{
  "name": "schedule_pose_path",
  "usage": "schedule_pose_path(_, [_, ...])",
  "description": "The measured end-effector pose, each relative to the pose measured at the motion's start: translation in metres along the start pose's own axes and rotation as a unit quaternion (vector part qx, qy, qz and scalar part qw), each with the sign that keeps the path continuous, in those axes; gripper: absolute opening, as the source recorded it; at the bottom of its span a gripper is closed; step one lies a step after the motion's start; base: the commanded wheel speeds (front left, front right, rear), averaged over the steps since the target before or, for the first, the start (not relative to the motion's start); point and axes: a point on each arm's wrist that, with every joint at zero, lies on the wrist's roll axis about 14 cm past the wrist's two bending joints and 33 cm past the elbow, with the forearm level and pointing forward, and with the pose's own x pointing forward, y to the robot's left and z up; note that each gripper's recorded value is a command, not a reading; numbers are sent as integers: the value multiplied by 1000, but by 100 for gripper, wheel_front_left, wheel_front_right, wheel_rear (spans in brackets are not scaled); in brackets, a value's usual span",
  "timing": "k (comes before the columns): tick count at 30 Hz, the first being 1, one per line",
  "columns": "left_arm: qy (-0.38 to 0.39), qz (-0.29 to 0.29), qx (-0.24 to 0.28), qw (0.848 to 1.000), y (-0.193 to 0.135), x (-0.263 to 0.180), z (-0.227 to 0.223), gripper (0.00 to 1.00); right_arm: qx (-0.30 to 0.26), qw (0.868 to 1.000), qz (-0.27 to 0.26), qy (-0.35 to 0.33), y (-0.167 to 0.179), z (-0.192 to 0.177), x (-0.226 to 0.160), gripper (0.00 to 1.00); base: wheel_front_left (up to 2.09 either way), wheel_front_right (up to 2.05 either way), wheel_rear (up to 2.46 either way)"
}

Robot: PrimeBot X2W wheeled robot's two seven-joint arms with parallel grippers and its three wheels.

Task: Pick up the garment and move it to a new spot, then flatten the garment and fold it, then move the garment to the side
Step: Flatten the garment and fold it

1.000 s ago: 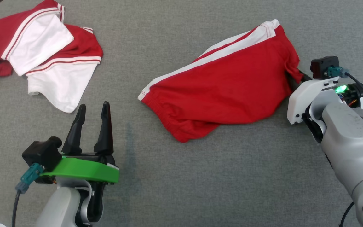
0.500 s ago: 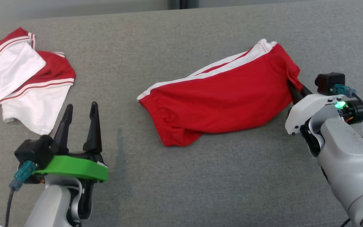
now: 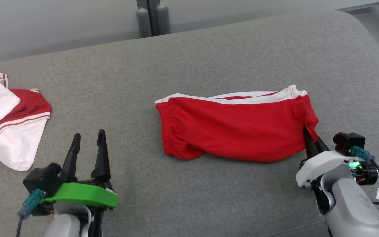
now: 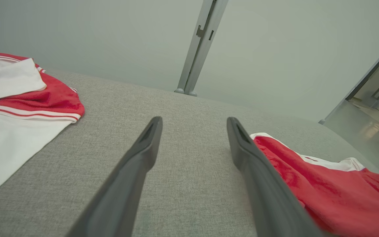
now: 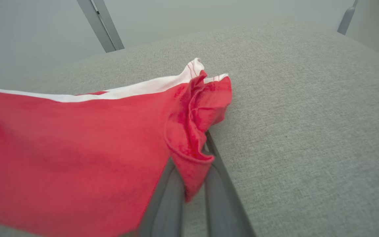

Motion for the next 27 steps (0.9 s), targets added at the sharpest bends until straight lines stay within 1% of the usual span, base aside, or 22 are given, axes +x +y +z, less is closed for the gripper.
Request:
schedule_pose_path(3, [-1, -2, -6, 1000, -5, -2, -1, 100, -6, 1000, -2, -18, -1, 11, -1, 0, 0, 0, 0])
schedule_pose_path(6, [-3, 4, -8, 1000, -2, -5, 0, 100, -21, 999, 12, -31, 9, 20, 5, 0, 0, 0, 0])
schedule_pose_path(10, [-8, 16, -9, 1000, 5, -10, 2, 100, -54, 995, 64, -54, 46, 40, 22, 0, 0, 0, 0])
schedule_pose_path(13, [-12, 25, -10, 1000, 9, -14, 5, 100, -73, 988, 111, -73, 81, 58, 32, 0, 0, 0, 0])
schedule_pose_path(15, [-15, 30, -7, 999, 13, -16, 6, 100, -75, 983, 145, -85, 106, 68, 36, 0, 0, 0, 0])
schedule_pose_path(19, [-22, 39, -10, 999, 17, -21, 10, 100, -82, 966, 223, -99, 162, 81, 33, 0, 0, 0, 0])
schedule_pose_path(22, [-27, 46, -11, 999, 20, -23, 13, 100, -98, 951, 280, -89, 199, 71, 22, 0, 0, 0, 0])
schedule_pose_path(23, [-31, 48, -11, 998, 21, -25, 15, 100, -112, 939, 316, -75, 221, 58, 12, 0, 0, 0, 0])
schedule_pose_path(25, [-33, 52, -10, 998, 24, -26, 16, 100, -123, 930, 341, -59, 234, 46, 3, 0, 0, 0, 0])
schedule_pose_path(27, [-35, 56, -11, 998, 26, -27, 18, 100, -136, 924, 355, -37, 240, 29, -4, 0, 0, 0, 0])
